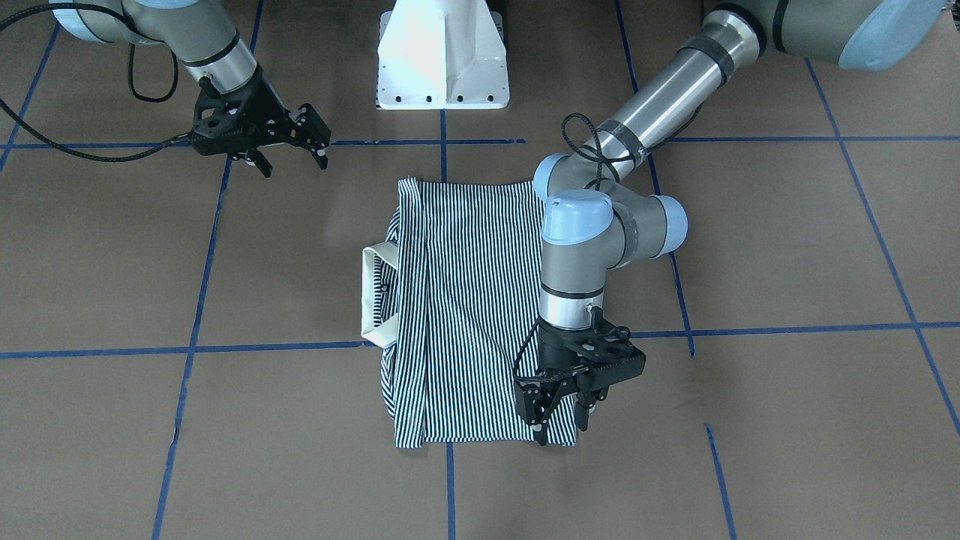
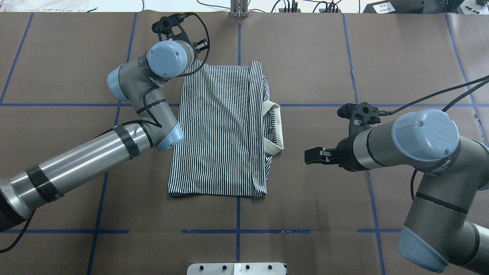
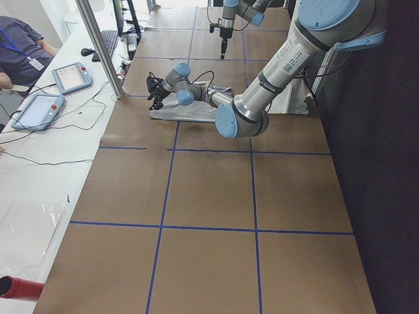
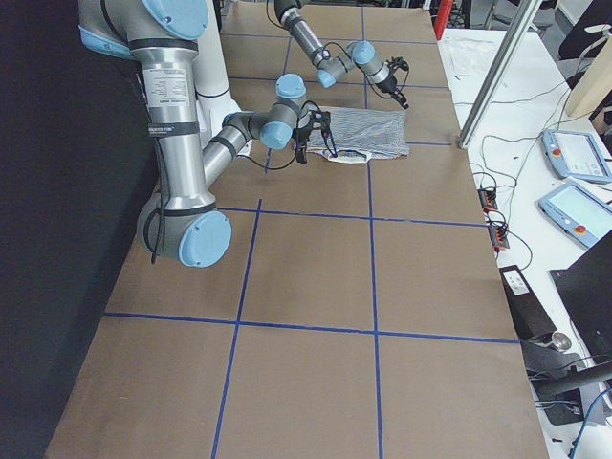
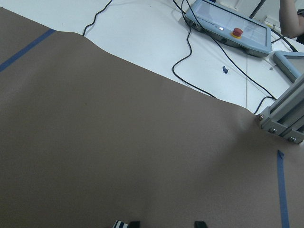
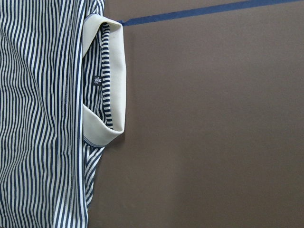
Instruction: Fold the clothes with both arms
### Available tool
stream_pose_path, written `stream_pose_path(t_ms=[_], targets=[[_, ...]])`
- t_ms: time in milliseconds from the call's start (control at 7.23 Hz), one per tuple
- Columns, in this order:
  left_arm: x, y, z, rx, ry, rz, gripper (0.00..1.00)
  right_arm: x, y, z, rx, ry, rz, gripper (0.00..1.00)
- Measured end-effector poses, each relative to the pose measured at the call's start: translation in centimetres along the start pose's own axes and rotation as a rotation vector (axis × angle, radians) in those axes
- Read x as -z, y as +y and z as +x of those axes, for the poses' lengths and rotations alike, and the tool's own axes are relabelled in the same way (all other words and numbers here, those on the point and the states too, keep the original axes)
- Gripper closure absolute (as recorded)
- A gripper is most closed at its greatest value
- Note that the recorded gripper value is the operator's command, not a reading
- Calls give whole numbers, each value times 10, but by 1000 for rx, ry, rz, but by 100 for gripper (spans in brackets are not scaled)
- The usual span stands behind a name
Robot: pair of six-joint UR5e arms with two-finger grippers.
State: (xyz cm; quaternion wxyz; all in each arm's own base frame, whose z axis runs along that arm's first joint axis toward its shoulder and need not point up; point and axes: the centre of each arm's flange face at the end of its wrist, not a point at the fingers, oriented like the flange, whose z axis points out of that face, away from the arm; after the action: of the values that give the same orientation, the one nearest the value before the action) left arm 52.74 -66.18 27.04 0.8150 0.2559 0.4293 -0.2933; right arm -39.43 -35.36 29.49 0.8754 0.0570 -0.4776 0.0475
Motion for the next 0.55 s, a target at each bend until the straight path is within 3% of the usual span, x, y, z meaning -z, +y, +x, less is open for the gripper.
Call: stream_pose_path(t_ms=[277, 554], targets=[[11, -12, -9, -51, 21, -107, 0, -15, -9, -19, 10, 5, 6, 0], [39, -7, -47, -190, 39, -169, 0, -31, -12, -51, 57, 67, 7, 0]])
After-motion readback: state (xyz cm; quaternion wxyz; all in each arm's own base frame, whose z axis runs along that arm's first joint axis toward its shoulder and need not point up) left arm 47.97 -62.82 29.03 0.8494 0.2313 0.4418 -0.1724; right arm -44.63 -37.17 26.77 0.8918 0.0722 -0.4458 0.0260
